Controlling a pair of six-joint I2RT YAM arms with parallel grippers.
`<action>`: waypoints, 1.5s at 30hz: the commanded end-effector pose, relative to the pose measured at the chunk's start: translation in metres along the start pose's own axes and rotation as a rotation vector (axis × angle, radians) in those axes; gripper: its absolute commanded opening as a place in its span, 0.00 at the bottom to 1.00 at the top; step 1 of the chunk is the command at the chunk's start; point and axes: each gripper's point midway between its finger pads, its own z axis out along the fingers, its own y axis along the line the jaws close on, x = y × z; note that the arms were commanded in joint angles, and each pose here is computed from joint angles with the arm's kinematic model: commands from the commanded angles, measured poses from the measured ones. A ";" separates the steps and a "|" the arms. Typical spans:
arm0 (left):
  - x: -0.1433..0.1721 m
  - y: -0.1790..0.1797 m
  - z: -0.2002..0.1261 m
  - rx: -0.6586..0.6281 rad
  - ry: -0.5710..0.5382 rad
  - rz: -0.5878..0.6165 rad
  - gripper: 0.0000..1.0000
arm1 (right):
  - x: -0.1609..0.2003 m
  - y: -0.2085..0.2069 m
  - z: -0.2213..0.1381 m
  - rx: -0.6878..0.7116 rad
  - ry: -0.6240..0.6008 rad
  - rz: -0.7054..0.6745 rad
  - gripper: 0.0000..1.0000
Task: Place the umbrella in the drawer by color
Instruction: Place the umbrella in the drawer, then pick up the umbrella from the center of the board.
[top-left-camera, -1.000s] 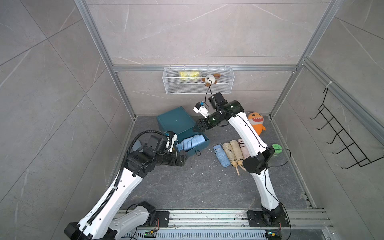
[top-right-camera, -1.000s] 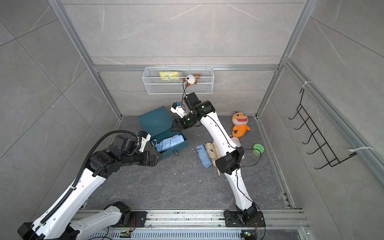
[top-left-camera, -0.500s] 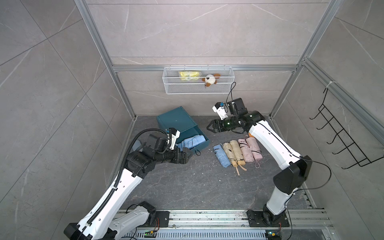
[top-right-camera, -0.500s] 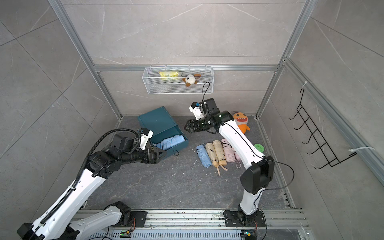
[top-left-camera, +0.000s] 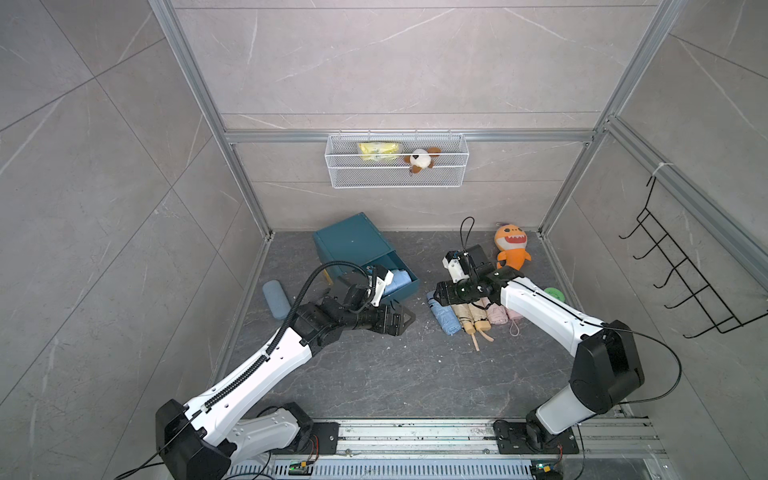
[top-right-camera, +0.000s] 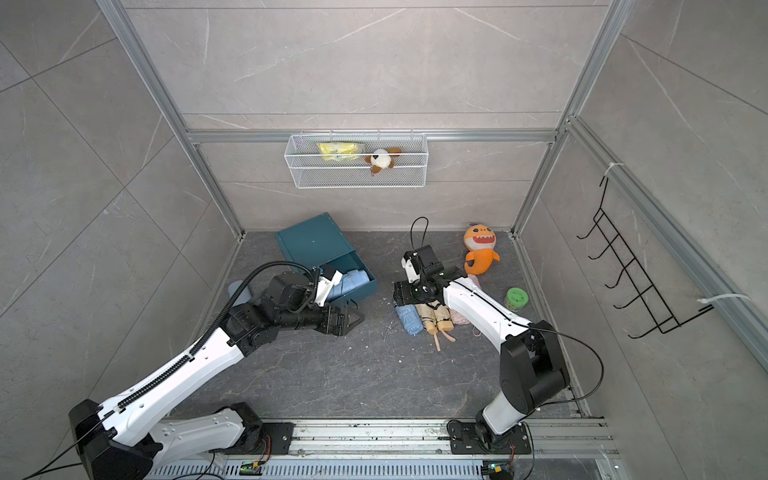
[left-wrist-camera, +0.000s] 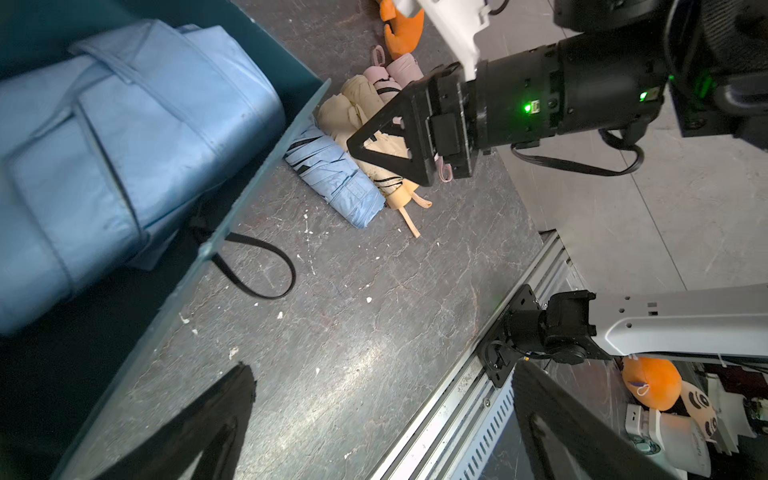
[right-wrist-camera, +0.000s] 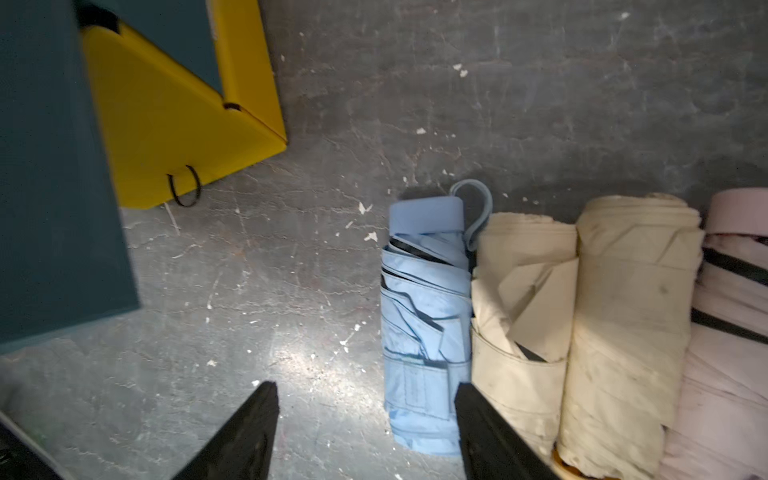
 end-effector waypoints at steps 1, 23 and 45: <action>-0.017 -0.018 0.001 0.088 -0.082 0.016 1.00 | -0.009 -0.010 0.015 0.052 -0.040 0.021 0.69; -0.019 -0.023 0.002 0.135 -0.118 0.043 1.00 | -0.001 -0.025 0.091 0.127 0.103 0.015 0.67; -0.019 -0.028 -0.010 0.158 -0.158 0.050 1.00 | 0.042 -0.036 0.120 0.295 0.251 -0.100 0.65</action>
